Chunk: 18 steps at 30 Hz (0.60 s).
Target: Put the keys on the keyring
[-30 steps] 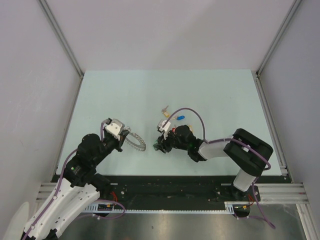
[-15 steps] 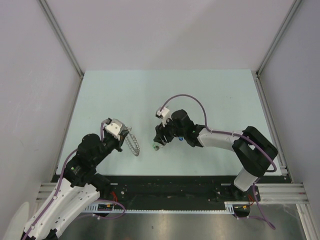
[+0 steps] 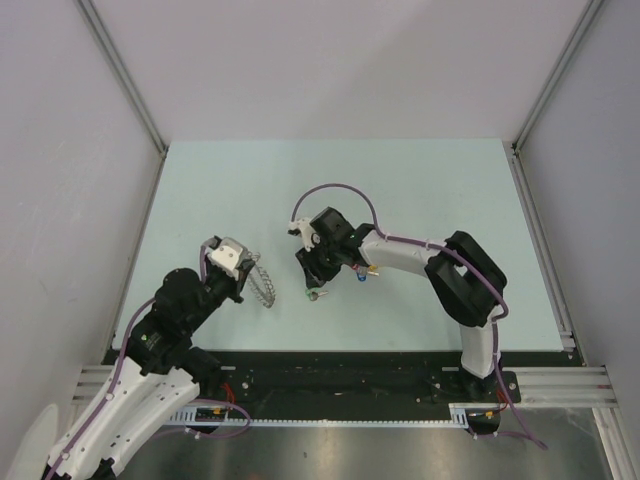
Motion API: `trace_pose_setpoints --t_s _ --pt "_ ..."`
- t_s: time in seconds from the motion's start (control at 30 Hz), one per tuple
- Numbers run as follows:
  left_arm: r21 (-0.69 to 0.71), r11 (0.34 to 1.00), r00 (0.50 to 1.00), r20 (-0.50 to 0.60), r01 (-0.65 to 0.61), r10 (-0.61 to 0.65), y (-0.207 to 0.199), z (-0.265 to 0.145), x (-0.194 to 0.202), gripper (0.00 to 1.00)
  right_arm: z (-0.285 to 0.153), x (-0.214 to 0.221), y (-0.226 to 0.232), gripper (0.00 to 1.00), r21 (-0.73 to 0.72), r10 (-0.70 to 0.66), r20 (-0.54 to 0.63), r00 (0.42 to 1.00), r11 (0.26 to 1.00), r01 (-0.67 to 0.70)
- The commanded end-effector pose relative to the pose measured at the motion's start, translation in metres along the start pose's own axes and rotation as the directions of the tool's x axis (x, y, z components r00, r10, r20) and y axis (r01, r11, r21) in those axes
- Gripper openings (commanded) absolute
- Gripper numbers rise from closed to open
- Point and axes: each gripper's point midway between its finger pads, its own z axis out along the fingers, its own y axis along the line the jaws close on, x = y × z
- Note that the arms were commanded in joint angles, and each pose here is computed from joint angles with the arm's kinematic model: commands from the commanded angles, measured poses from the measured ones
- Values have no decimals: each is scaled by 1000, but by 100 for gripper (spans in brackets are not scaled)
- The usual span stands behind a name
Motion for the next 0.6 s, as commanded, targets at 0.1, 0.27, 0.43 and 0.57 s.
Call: trace_pose_setpoints --t_s 0.1,0.27,0.43,0.57 --pt "-23 1000 999 44 11 -10 4 0 -11 1 12 7 4 40 -15 -16 -112 994 1000 14" --pt "-23 1000 999 41 9 -8 4 0 -11 1 19 7 6 36 -26 -10 -140 990 1000 7" --pt "-20 1000 999 41 9 -8 4 0 -10 1 24 7 8 31 -42 -35 -160 986 999 29" --pt "-18 1000 999 35 7 -7 3 0 -9 1 27 8 9 26 -50 -39 -178 983 998 31"
